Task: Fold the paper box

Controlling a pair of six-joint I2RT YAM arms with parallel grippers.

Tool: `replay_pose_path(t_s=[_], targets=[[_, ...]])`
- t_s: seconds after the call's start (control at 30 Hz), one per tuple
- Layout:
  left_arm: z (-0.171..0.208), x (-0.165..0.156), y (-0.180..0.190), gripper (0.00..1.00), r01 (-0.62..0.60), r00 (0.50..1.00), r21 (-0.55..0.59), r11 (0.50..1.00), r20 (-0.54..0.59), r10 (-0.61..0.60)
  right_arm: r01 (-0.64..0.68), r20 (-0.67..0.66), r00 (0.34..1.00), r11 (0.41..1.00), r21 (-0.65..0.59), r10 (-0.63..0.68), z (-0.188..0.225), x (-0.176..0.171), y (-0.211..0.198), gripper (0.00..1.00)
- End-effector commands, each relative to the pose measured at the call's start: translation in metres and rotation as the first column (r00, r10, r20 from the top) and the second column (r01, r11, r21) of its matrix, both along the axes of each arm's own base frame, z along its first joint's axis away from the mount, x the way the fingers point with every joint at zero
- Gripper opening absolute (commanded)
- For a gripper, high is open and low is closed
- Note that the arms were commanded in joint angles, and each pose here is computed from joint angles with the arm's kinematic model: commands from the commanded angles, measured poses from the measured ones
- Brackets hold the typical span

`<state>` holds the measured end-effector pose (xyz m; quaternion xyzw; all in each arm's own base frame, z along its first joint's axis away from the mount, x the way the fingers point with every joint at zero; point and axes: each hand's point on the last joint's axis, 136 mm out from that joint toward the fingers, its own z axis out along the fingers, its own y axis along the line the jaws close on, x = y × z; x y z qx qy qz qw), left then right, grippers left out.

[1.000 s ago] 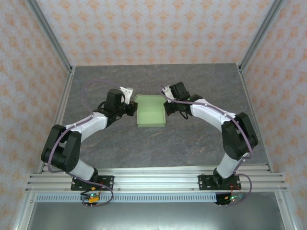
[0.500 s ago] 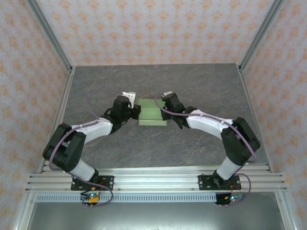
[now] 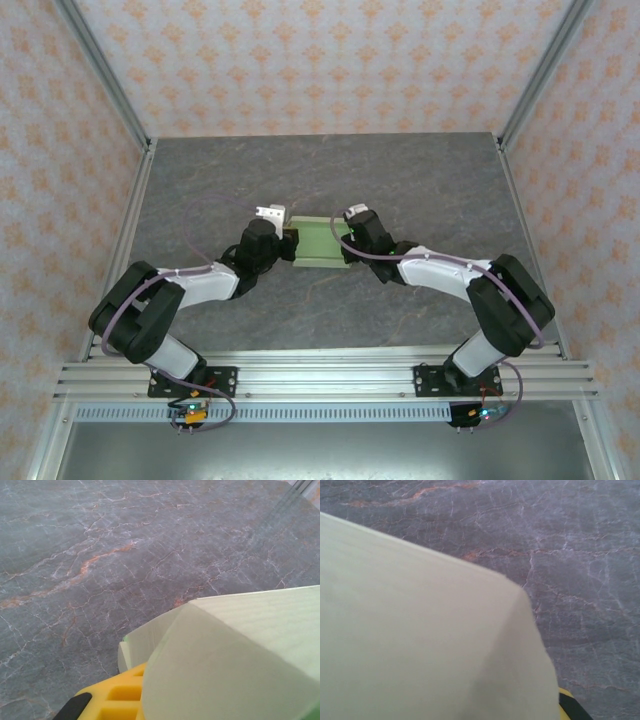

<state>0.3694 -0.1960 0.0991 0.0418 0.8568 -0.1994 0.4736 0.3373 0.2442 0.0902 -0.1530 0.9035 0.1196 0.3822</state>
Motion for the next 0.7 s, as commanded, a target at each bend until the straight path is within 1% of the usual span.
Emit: replay_pose_path(t_s=[0.0,0.07,0.2,0.3,0.4,0.67], targets=[[-0.026,-0.017,0.0,0.1,0.002,0.994,-0.005,1.0,-0.107,-0.003,-0.014,0.027,1.0,0.998,0.061,0.012,0.01,-0.002,0.008,0.14],[-0.017,-0.016,-0.003,0.1,0.004,0.995,-0.005,1.0,-0.101,-0.004,-0.02,0.026,0.999,0.998,0.052,0.019,0.009,-0.003,0.008,0.13],[0.003,-0.014,-0.007,0.1,0.026,0.996,0.051,0.998,-0.088,-0.021,-0.02,0.024,1.0,0.999,0.046,0.019,0.007,-0.004,0.007,0.13],[0.012,-0.013,-0.008,0.1,0.015,0.995,0.04,0.999,-0.095,-0.011,-0.027,0.016,1.0,0.999,0.032,0.026,0.004,-0.004,0.007,0.13],[0.01,-0.013,-0.011,0.1,0.006,0.993,-0.002,1.0,-0.121,-0.006,-0.03,0.013,0.999,0.999,0.037,0.029,0.003,-0.004,0.008,0.13],[-0.013,-0.017,-0.02,0.1,-0.046,0.981,-0.104,0.993,-0.194,0.025,-0.042,0.004,0.999,0.999,0.032,0.042,-0.003,-0.007,0.008,0.13]])
